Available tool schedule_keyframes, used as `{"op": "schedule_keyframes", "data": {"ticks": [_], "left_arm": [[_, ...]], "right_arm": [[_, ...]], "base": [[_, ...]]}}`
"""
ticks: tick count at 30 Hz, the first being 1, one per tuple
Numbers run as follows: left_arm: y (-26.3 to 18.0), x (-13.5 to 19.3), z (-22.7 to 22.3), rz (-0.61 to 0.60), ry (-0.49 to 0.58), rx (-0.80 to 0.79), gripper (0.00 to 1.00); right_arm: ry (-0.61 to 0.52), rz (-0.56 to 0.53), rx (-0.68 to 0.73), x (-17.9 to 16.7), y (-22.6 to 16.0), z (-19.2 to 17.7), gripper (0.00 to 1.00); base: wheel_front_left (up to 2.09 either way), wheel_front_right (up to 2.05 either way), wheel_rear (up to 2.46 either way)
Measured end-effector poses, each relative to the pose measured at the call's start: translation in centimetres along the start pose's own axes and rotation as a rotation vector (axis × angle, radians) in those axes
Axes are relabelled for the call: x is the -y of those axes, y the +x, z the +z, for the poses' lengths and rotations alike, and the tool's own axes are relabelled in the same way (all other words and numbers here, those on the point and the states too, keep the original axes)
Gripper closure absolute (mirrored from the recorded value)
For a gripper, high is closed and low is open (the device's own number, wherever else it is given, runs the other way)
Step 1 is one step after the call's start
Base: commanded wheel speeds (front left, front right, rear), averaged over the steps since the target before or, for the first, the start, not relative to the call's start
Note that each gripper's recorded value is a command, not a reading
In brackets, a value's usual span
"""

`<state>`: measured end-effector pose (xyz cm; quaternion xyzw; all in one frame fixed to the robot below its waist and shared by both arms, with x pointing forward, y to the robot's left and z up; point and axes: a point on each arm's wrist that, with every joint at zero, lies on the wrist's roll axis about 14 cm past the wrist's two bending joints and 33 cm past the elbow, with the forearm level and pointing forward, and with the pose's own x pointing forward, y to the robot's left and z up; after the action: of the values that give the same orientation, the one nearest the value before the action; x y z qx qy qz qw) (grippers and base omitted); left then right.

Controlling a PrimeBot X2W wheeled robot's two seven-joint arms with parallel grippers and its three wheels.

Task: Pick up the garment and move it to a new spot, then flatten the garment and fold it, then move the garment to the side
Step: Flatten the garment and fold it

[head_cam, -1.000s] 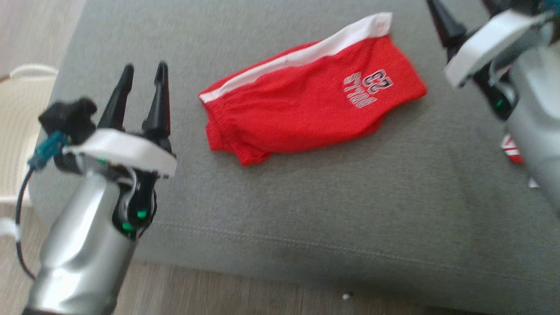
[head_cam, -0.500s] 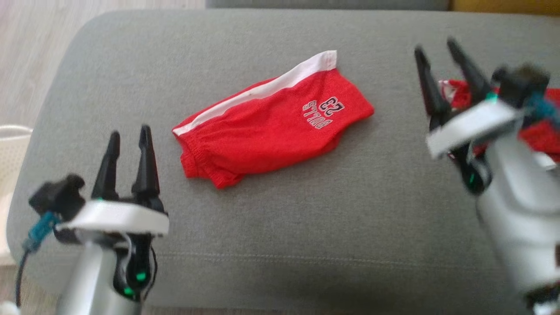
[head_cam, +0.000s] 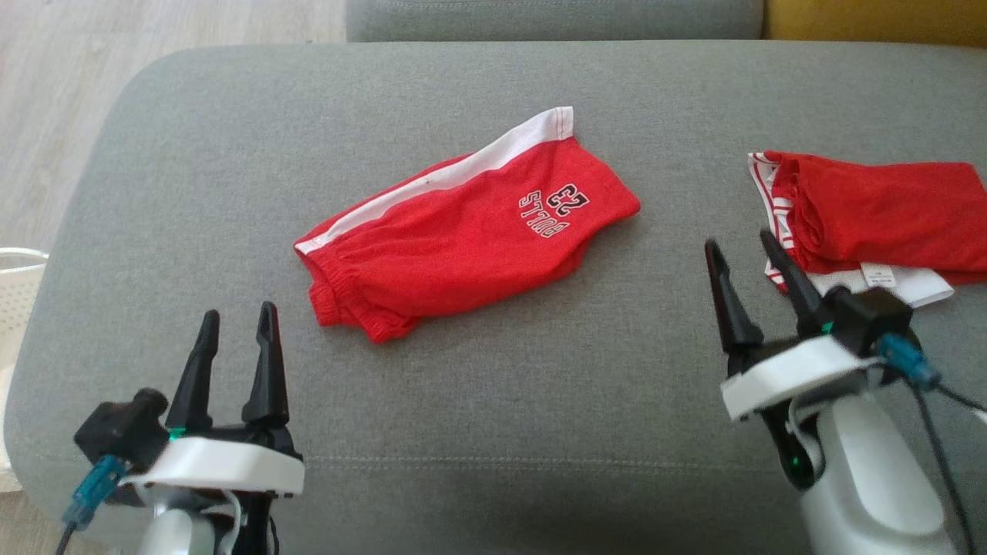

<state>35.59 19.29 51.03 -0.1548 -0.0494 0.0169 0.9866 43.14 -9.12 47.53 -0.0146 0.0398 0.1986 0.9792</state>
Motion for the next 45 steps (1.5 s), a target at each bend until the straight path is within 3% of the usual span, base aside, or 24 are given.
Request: {"op": "schedule_keyframes", "data": {"ticks": [13,21,28,32,37,45], "left_arm": [[-0.3,-0.1,-0.3,0.000,0.007,-0.011,0.00],[-0.4,-0.7,-0.5,0.024,-0.002,-0.016,0.00],[-0.3,-1.7,-1.1,0.063,-0.020,-0.035,0.00],[-0.2,-2.4,-1.2,0.087,-0.022,-0.039,0.00],[-0.7,-3.3,-1.3,0.128,-0.026,-0.049,0.00],[-2.1,-5.3,-1.0,0.211,-0.011,-0.051,0.00]], "right_arm": [[-0.010,0.002,-0.039,-0.9,-0.1,-0.6,0.00],[0.030,0.021,-0.171,-1.7,0.6,-3.2,0.00],[0.393,0.009,-0.361,-3.3,2.1,-6.9,0.00],[0.535,0.022,-0.414,-3.6,4.4,-7.0,0.00],[0.640,0.010,-0.474,-3.4,6.9,-7.9,0.00],[0.717,0.041,-0.614,-5.7,9.3,-10.1,0.00]], "base": [[0.00,0.00,0.00],[0.00,0.00,0.00],[0.00,0.00,0.00],[0.00,0.00,0.00],[0.00,0.00,0.00],[0.00,0.00,0.00]]}}
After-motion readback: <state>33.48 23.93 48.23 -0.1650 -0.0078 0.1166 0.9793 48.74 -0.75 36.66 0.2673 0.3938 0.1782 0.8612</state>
